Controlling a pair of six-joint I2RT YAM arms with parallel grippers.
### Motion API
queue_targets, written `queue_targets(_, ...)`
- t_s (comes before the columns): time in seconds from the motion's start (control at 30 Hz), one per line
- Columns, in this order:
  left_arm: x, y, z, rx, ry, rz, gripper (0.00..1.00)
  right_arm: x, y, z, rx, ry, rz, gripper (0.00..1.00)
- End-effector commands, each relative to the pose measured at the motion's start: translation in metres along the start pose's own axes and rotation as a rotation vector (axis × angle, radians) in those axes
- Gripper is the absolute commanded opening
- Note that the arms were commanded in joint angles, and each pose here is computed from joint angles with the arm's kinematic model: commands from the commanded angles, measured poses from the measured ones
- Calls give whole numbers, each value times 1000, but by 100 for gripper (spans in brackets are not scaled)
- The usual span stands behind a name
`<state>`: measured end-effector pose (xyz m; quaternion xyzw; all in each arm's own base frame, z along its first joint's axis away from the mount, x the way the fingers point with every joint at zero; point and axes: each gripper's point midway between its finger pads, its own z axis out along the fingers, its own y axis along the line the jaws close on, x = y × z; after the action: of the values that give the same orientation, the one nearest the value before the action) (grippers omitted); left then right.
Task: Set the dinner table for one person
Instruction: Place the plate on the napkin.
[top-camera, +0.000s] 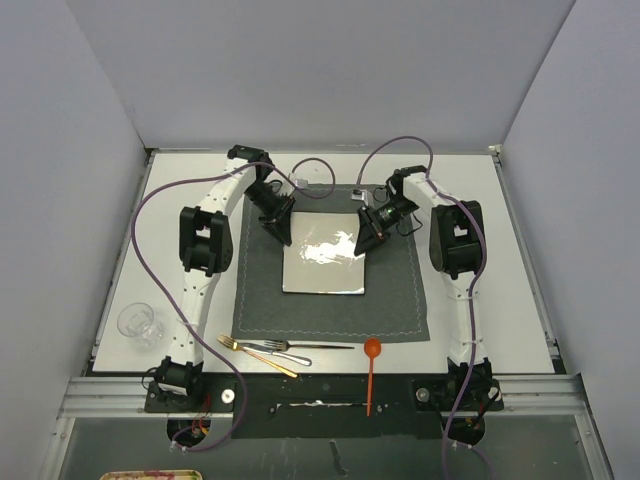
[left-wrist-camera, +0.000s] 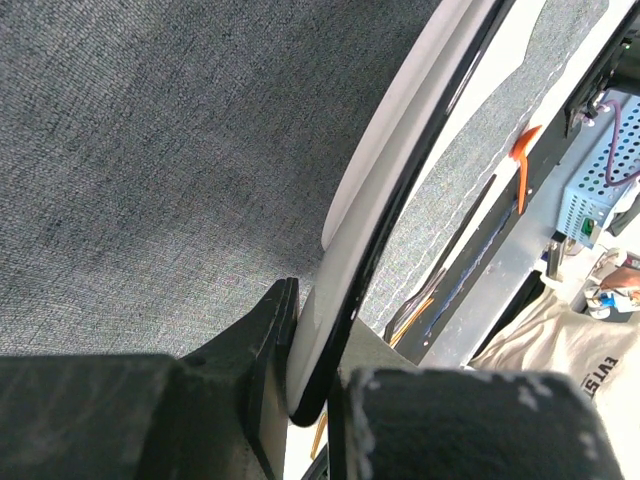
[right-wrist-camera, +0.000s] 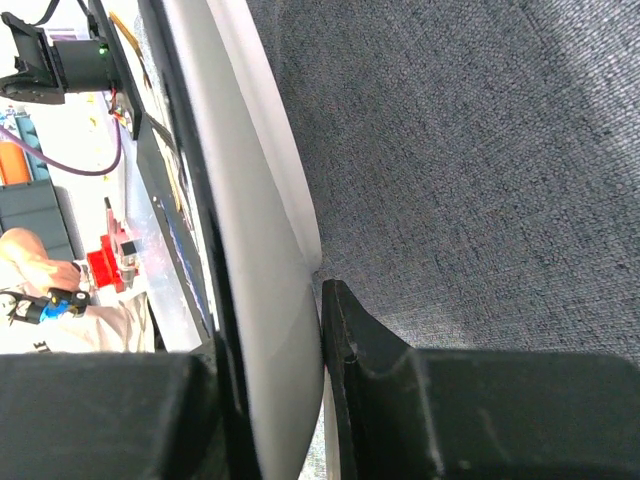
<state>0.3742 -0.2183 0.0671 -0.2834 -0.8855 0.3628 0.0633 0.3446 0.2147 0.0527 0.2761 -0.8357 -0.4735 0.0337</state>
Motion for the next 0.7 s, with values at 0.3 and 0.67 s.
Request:
queue_targets(0.3,-30,0,-28,-118,-107,200,0,21,24,-21,52,120,104,0)
queue_targets(0.67,-31,13,-22,-131,-97,189,0,21,14,-22,65,122,121,0)
